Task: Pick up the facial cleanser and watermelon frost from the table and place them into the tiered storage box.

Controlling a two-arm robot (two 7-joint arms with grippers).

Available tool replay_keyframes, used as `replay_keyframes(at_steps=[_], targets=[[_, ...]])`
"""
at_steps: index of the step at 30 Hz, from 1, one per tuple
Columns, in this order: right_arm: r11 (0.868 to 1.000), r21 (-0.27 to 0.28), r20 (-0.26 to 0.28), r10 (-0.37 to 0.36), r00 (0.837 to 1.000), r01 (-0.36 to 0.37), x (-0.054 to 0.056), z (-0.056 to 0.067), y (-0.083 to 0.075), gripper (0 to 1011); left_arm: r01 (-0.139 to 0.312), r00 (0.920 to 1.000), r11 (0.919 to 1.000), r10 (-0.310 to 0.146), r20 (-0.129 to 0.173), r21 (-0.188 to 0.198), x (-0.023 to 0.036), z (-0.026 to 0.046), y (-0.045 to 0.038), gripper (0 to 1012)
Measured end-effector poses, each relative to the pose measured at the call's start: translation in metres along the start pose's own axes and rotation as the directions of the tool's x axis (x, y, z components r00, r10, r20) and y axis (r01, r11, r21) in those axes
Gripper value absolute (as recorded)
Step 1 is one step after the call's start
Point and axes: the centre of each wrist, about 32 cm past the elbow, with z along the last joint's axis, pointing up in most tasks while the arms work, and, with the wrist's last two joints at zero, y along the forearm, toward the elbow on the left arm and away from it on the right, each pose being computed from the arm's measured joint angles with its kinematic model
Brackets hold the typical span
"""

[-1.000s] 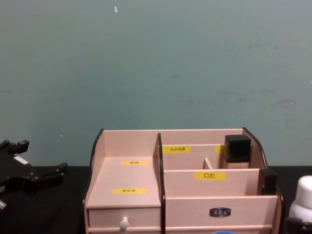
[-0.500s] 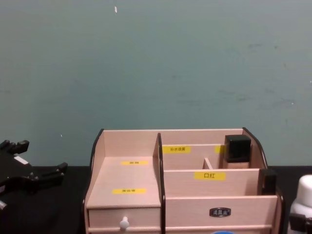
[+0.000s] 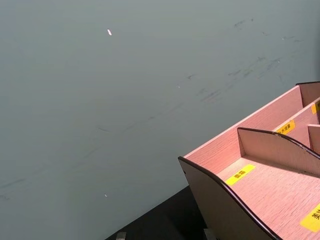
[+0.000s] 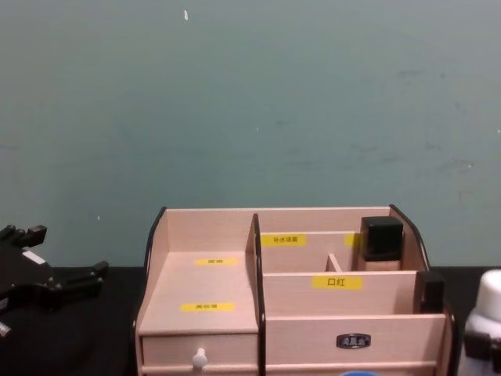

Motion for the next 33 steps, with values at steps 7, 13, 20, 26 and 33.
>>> replay_keyframes(at_steps=[7,13,20,26,33], targets=[[0.999,0.039,0.016,0.02,1.0,-0.021,-0.004,0.017,-0.002,601,0.0,1.0,1.0,0.0,0.0,0.0,0.0,0.0,0.0,1001],[0.995,0.082,0.049,0.058,0.997,-0.062,-0.009,0.044,0.006,601,0.0,1.0,1.0,0.0,0.0,0.0,0.0,0.0,0.0,1001],[0.988,0.125,0.075,0.085,0.994,-0.094,-0.012,0.073,0.028,601,0.0,1.0,1.0,0.0,0.0,0.0,0.0,0.0,0.0,1001],[0.983,0.146,0.089,0.097,0.991,-0.11,-0.014,0.09,0.049,601,0.0,1.0,1.0,0.0,0.0,0.0,0.0,0.0,0.0,1001],[0.982,0.157,0.107,0.093,0.99,-0.109,-0.013,0.107,0.077,601,0.0,1.0,1.0,0.0,0.0,0.0,0.0,0.0,0.0,1001]])
